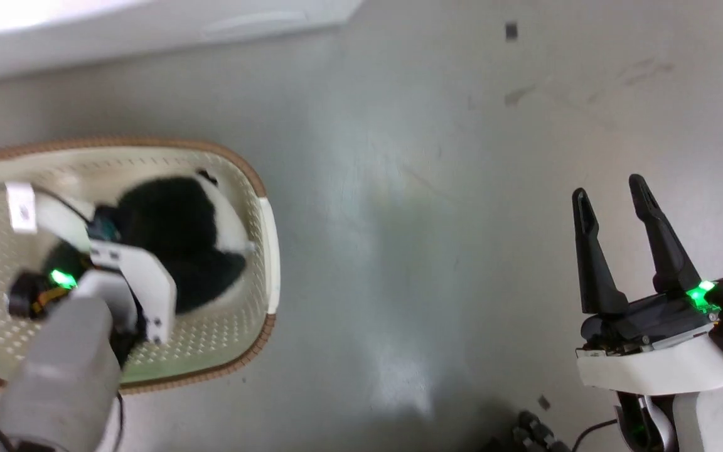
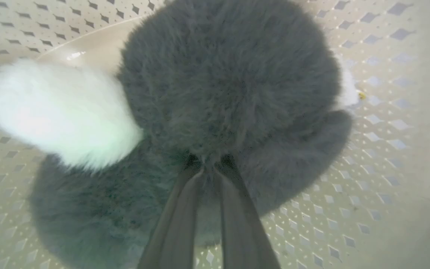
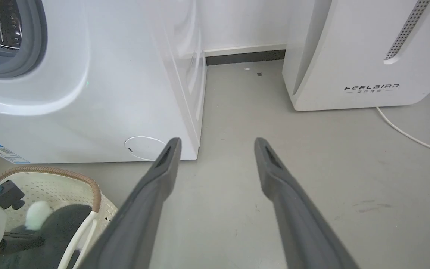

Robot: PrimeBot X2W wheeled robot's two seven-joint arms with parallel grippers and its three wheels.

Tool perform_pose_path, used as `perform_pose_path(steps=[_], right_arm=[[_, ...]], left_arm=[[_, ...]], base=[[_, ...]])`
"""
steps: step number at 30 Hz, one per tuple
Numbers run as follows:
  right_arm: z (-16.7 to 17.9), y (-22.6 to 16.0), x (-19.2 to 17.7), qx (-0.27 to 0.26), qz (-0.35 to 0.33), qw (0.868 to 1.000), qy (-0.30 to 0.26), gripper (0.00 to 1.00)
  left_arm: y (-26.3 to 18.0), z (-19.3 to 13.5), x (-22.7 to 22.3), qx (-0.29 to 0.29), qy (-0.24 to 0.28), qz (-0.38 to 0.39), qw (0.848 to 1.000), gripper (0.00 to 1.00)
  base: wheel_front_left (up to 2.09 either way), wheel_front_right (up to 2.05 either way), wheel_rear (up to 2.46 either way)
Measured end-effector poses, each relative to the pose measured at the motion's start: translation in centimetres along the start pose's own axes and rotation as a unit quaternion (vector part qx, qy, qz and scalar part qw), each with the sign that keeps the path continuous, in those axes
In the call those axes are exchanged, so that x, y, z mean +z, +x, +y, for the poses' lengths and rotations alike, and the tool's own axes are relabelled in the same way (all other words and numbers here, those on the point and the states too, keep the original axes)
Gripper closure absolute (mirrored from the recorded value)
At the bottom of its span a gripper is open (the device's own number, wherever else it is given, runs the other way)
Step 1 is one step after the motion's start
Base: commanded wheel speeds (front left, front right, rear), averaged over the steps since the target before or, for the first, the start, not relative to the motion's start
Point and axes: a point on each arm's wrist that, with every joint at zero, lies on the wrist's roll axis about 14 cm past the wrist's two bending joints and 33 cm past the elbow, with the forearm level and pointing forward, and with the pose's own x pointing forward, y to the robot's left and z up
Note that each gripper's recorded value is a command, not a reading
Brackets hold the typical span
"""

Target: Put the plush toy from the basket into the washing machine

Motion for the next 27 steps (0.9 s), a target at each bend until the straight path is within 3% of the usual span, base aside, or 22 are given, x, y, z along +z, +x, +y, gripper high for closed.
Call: perform_pose_path(steps=[7, 14, 21, 27], right_arm=[[0.6, -1.7, 3.9, 0.008, -0.046, 0.999, -0.004, 0.0], [1.6, -4.1, 7.0, 0.022, -0.084, 0.996, -0.006, 0.0], [3.0, -6.2, 9.1, 0.043, -0.113, 0.993, -0.002, 0.0], [4.1, -7.2, 10.6, 0.061, -0.138, 0.989, 0.001, 0.0]], left_arm=[[-5.0, -1.1, 0.8, 0.011, -0.03, -0.066, 0.997, 1.0], [-10.2, -2.3, 3.4, 0.017, -0.042, -0.166, 0.985, 1.0], [-15.1, -3.1, 5.1, 0.022, -0.048, -0.243, 0.969, 1.0], [-19.7, -3.6, 7.6, 0.028, -0.058, -0.336, 0.94, 1.0]], base=[[0.0, 0.0, 0.0], [0.0, 0.0, 0.0], [0.0, 0.0, 0.0], [0.0, 0.0, 0.0]])
